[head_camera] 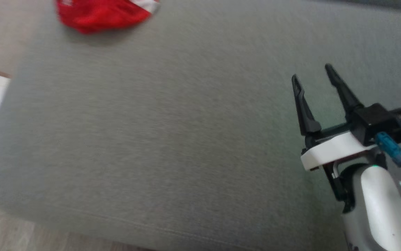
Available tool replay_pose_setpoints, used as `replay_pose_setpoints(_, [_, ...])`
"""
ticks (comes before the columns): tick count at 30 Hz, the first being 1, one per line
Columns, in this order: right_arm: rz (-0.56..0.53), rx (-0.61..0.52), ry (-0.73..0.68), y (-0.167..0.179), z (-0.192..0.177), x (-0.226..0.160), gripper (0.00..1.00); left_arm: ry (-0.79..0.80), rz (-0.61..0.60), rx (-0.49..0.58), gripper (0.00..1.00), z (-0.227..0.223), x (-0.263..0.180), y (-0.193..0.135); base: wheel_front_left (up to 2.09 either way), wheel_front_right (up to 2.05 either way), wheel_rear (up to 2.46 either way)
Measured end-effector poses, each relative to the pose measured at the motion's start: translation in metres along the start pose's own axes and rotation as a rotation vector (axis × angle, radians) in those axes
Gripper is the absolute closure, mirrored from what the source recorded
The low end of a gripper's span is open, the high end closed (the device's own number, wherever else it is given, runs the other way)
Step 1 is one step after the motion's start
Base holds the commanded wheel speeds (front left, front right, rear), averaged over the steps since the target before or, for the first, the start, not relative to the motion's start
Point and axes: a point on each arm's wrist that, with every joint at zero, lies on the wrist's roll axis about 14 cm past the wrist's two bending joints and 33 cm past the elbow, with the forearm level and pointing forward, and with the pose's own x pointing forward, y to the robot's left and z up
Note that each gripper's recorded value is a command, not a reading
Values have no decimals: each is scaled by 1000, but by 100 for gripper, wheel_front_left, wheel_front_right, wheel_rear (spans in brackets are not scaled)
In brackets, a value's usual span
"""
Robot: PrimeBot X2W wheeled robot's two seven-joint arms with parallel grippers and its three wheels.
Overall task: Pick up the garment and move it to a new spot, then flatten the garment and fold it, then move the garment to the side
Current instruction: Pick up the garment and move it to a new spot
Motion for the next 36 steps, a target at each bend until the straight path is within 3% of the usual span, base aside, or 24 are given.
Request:
replay_pose_setpoints(3, [-52, 3, 24, -23, -13, -1, 0, 98, -34, -62, 0, -31, 47, -30, 0, 0, 0])
replay_pose_setpoints(7, [-115, 7, 77, -48, -37, -7, 0, 272, -101, -29, 0, -96, 86, -69, 0, 0, 0])
replay_pose_setpoints(15, [-213, 10, 168, -86, -77, -21, 0, 595, -247, 20, 0, -234, 105, -148, 0, 0, 0])
replay_pose_setpoints(22, [-262, -1, 219, -103, -96, -31, 0, 805, -280, 92, 0, -318, 87, -166, 0, 0, 0])
replay_pose_setpoints(28, [-275, -1, 242, -108, -104, -35, 0, 920, -289, 139, 1, -352, 74, -161, 0, 0, 0])
replay_pose_setpoints(29, [-275, -3, 243, -108, -105, -35, 0, 929, -289, 150, 25, -353, 73, -159, 0, 0, 0])
replay_pose_setpoints(30, [-274, -6, 241, -108, -104, -34, 0, 935, -293, 156, 67, -354, 73, -159, 0, 0, 0])
replay_pose_setpoints(31, [-274, -9, 236, -109, -103, -33, 0, 935, -295, 159, 96, -354, 73, -158, 0, 0, 0])
replay_pose_setpoints(36, [-271, -16, 214, -109, -95, -29, 0, 876, -306, 177, 100, -345, 75, -155, 0, 0, 0])
